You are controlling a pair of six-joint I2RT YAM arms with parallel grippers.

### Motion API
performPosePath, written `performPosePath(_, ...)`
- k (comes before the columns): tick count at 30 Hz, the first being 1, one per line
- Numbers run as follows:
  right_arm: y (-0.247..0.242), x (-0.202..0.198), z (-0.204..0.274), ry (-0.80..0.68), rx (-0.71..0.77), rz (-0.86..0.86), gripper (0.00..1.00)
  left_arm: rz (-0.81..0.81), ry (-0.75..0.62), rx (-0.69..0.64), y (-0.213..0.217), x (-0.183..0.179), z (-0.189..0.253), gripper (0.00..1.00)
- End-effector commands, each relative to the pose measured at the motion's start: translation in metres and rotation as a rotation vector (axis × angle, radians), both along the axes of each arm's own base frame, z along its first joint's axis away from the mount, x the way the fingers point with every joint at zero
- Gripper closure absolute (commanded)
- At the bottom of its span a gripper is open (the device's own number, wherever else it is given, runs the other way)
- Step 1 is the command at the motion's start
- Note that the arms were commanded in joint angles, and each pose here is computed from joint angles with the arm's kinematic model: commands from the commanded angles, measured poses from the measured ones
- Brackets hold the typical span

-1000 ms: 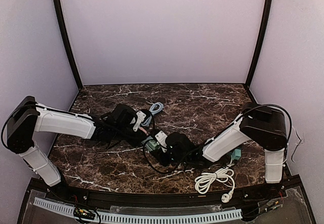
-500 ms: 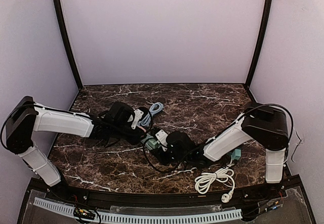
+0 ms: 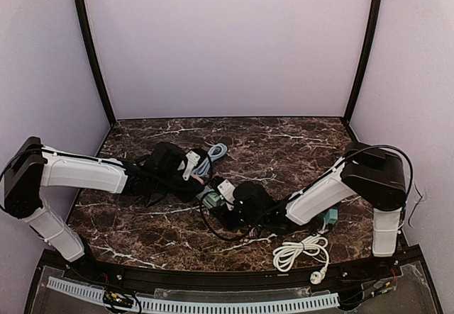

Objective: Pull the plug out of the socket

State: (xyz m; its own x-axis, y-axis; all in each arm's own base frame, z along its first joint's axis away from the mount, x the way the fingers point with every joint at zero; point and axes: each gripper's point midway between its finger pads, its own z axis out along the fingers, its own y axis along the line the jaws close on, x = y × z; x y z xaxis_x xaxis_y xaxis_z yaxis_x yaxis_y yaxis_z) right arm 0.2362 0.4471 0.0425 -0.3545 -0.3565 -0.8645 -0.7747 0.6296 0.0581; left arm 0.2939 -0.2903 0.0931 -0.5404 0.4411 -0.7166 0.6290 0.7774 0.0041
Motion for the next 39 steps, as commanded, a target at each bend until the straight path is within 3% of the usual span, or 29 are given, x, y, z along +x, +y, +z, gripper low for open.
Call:
performPosePath(1, -0.028, -0.005, -0.039, 0.062, -0.146, -0.021, 1.0, 0.045, -0.147, 0.009, -0.008, 0.023, 0.041, 0.77)
performPosePath(5, -0.028, -0.004, -0.043, 0.065, -0.154, -0.022, 1.0, 0.041, -0.154, 0.0, -0.008, 0.022, 0.05, 0.77)
performPosePath(13, -0.028, -0.003, -0.044, 0.067, -0.157, -0.024, 1.0, -0.017, 0.078, -0.335, -0.042, 0.011, 0.063, 0.76)
performPosePath(16, -0.029, -0.004, -0.043, 0.068, -0.153, -0.024, 1.0, -0.017, 0.041, -0.297, -0.038, 0.014, 0.057, 0.77)
performPosePath(21, -0.029, -0.004, -0.043, 0.074, -0.152, -0.02, 1.0, 0.017, -0.132, -0.05, -0.016, 0.02, 0.048, 0.77)
performPosePath(24, -0.028, -0.004, -0.045, 0.077, -0.155, -0.016, 1.0, 0.021, -0.183, 0.019, -0.012, 0.02, 0.049, 0.77)
performPosePath(30, -0.028, -0.004, -0.046, 0.08, -0.158, -0.017, 1.0, 0.078, -0.237, 0.045, 0.001, 0.026, 0.058, 0.78)
performPosePath(34, -0.028, -0.003, -0.044, 0.076, -0.154, -0.021, 1.0, 0.042, -0.138, -0.039, -0.011, 0.019, 0.048, 0.77)
performPosePath(39, -0.029, -0.001, -0.042, 0.066, -0.153, -0.031, 0.89, -0.009, -0.031, -0.101, -0.03, 0.009, 0.022, 0.78)
